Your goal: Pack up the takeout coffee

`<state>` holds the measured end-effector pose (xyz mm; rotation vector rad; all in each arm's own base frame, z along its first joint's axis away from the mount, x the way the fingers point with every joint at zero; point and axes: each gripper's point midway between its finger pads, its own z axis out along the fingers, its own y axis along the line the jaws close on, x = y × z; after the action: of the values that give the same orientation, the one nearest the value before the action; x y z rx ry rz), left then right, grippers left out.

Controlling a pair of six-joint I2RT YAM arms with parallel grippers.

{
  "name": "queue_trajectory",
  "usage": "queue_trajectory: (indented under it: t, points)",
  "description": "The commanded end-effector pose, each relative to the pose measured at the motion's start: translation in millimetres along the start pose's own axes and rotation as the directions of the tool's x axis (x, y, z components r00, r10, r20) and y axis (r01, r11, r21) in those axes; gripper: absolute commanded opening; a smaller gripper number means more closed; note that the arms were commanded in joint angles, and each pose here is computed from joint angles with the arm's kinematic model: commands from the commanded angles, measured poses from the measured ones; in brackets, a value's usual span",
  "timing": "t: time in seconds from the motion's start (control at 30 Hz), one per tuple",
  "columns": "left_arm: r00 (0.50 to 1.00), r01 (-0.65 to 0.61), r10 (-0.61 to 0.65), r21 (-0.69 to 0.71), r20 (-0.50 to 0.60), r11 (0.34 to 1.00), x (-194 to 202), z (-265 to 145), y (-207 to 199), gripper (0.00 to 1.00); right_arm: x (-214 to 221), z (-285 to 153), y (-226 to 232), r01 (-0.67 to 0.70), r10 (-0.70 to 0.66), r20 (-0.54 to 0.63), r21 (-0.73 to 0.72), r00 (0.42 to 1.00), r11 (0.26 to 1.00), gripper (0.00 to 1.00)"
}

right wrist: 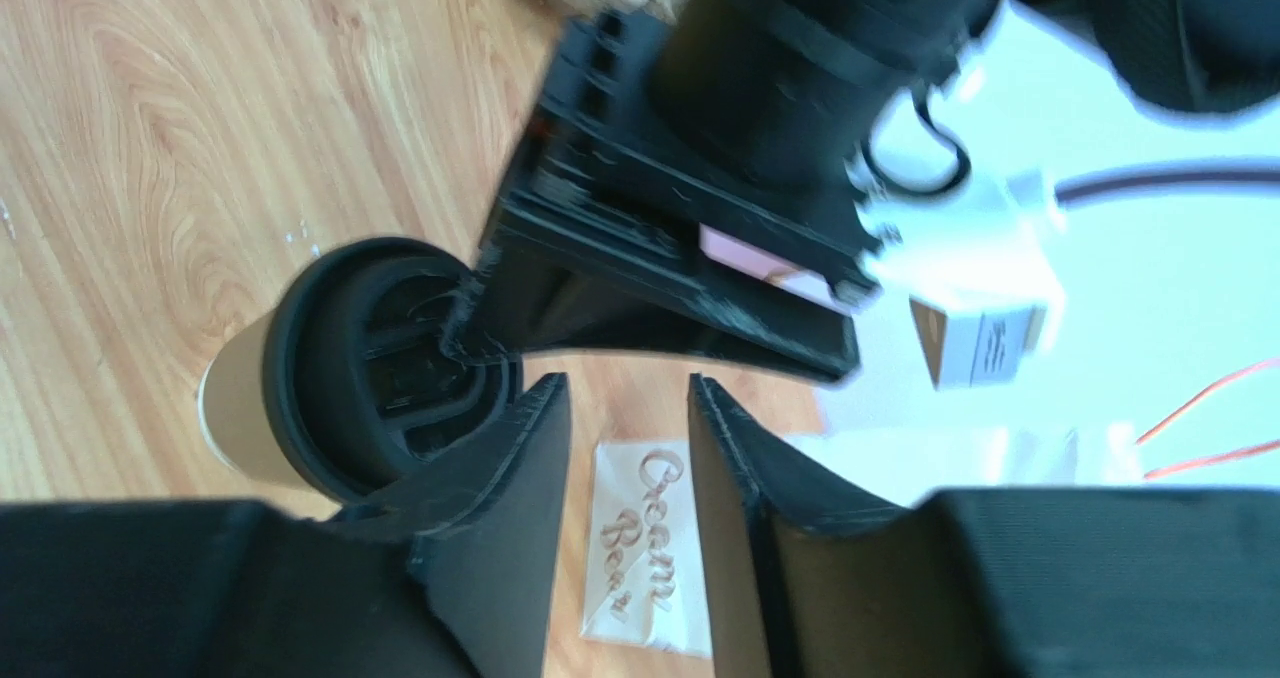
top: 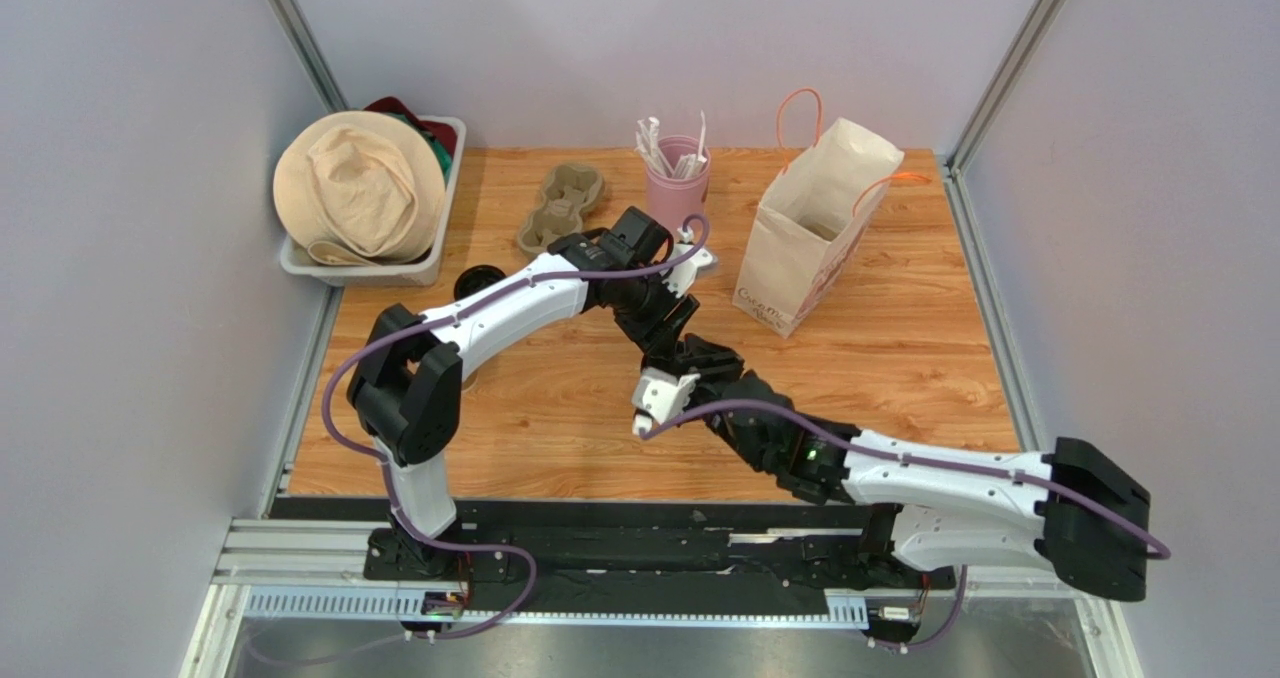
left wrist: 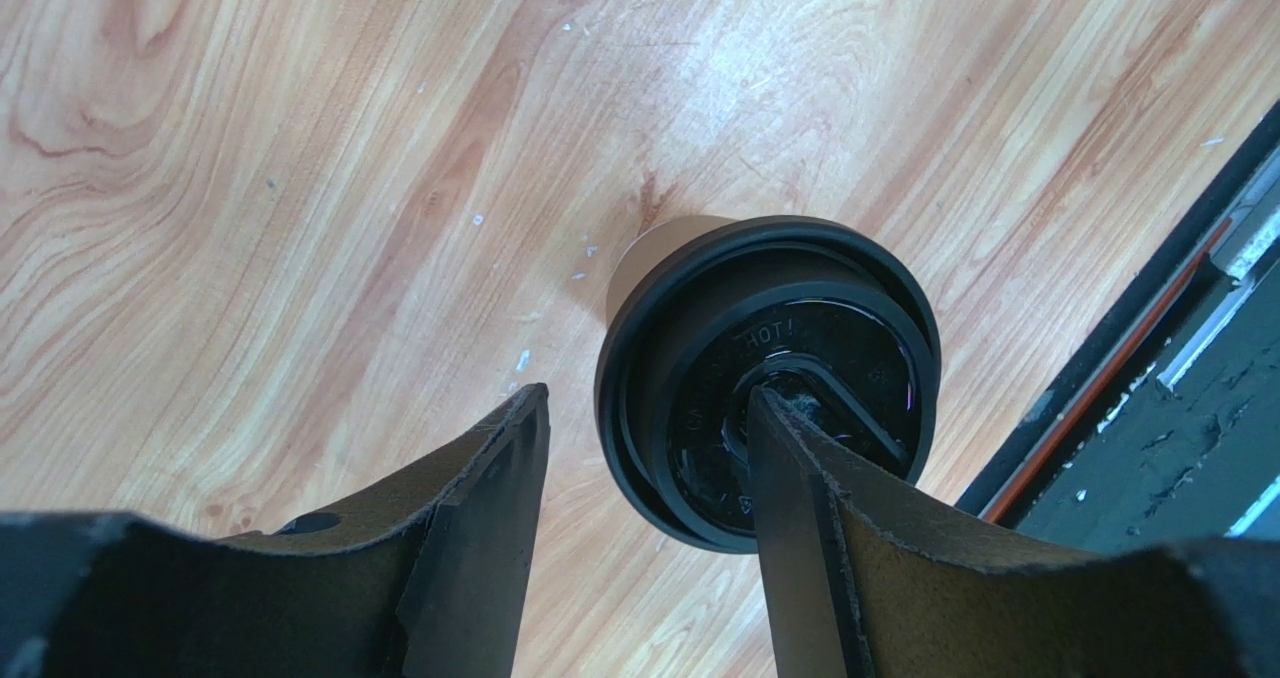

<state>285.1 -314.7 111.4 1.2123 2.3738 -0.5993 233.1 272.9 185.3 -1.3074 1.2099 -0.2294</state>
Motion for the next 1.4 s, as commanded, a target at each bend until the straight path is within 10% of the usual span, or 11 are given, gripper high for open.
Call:
queue_trajectory:
  t: [0.0, 0.63, 0.9, 1.37]
  points:
    - [0.996, -0.021, 0.015, -0.067, -0.085, 0.998, 25.7, -6.4, 20.2, 0.61, 18.2, -12.9, 26.2, -0.171, 0.148, -0.111, -0.226, 0.983, 0.959, 0.42]
    - [0.989, -0.027, 0.013, 0.09, 0.149, 0.996, -40.8, -72.7, 3.1, 0.78, 9.7, -30.2, -1.9, -0.451, 0.398, -0.213, -0.394, 0.892, 0.801, 0.51]
    - [0.99, 0.024, -0.051, 0.198, 0.129, 0.98, 15.4, -71.7, 0.4, 0.78, 20.3, -16.3, -19.8, -0.746, 0.644, -0.385, -0.43, 0.661, 0.509, 0.52]
    - [0.988, 0.062, -0.089, 0.202, 0.127, 0.977, 34.6, -44.6, 13.6, 0.74, 21.0, 32.0, -0.5, -0.858, 0.647, -0.577, -0.435, 0.498, 0.273, 0.56]
